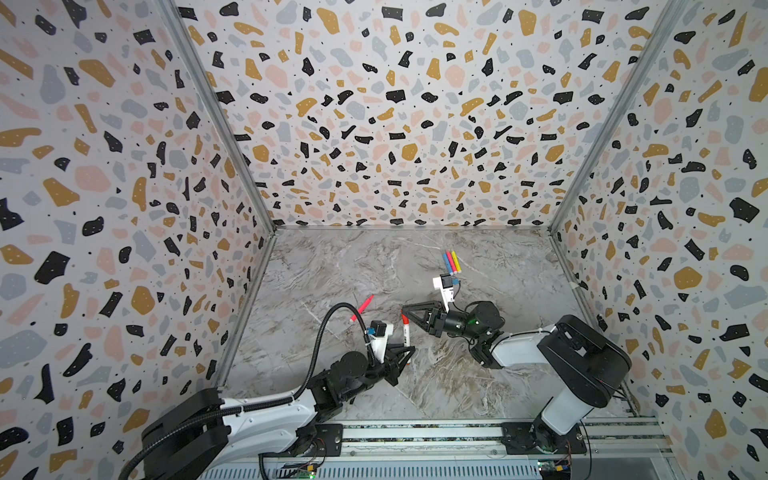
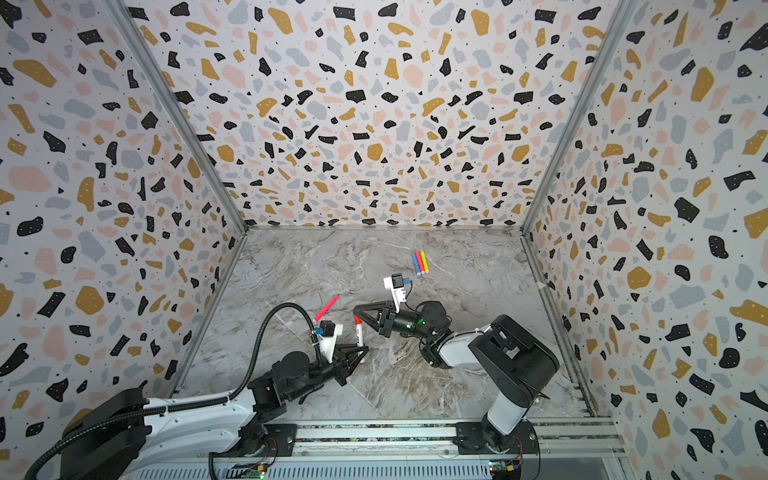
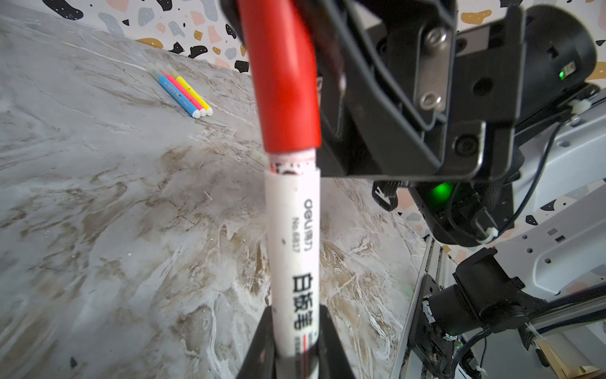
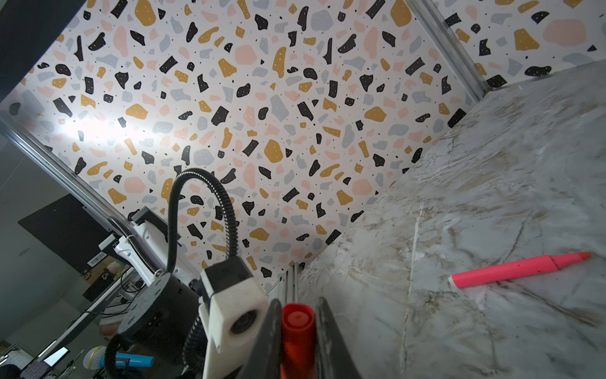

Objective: Insert the pens into the pen caps
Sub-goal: 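Press the red cap down onto the marker and open the right gripper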

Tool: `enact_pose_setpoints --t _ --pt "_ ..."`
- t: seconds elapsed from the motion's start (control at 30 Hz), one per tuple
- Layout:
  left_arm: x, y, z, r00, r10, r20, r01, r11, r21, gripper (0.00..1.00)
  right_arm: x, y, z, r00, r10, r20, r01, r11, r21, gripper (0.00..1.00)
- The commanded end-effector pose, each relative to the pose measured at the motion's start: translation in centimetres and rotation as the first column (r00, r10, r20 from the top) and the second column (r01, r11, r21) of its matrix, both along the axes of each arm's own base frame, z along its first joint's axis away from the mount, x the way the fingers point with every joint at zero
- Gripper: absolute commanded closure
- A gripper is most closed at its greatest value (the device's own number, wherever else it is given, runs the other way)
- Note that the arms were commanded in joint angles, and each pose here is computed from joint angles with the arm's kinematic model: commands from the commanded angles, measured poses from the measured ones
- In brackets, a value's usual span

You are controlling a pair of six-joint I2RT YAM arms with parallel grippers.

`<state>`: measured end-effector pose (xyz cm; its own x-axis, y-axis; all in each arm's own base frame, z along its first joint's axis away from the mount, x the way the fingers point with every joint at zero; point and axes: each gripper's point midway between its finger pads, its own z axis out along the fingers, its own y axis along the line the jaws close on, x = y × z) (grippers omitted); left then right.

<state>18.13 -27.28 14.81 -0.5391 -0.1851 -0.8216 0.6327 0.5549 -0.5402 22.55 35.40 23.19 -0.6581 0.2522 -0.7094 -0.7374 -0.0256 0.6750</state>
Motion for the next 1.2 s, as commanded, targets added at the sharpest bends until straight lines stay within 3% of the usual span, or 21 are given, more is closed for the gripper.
enact_pose_setpoints --t 0.0,0.17,0.5,0.7,0.93,1.17 --pt "1.3 0.1 4.1 0.995 0.060 0.079 -0.052 0.993 -0.104 1.00 -2.3 -0.2 -0.3 0.999 0.043 -0.007 -0.043 0.999 0.029 0.87" --pt "1.3 0.3 4.5 0.994 0.066 0.087 -0.056 0.992 -0.111 1.00 -2.4 -0.4 -0.4 1.000 0.026 0.006 -0.026 1.000 0.013 0.86" --pt "1.1 0.4 4.6 0.994 0.063 0.093 -0.053 0.993 -0.110 1.00 -3.6 -0.5 0.3 0.998 0.021 0.063 -0.020 1.000 -0.019 0.53" --pt "1.1 0.7 4.5 0.993 0.069 0.095 -0.060 0.993 -0.101 1.00 -1.6 -1.6 1.1 0.990 -0.100 0.097 0.111 0.986 -0.126 0.47" --pt "1.3 1.0 3.8 0.992 0.084 0.096 -0.079 0.995 -0.060 1.00 1.5 -0.6 2.6 0.961 -0.163 0.222 0.245 0.873 -0.422 0.45" --pt "1.5 0.9 3.7 0.991 0.089 0.097 -0.085 0.995 -0.051 1.00 2.1 0.5 3.1 0.942 -0.178 0.283 0.314 0.762 -0.567 0.44"
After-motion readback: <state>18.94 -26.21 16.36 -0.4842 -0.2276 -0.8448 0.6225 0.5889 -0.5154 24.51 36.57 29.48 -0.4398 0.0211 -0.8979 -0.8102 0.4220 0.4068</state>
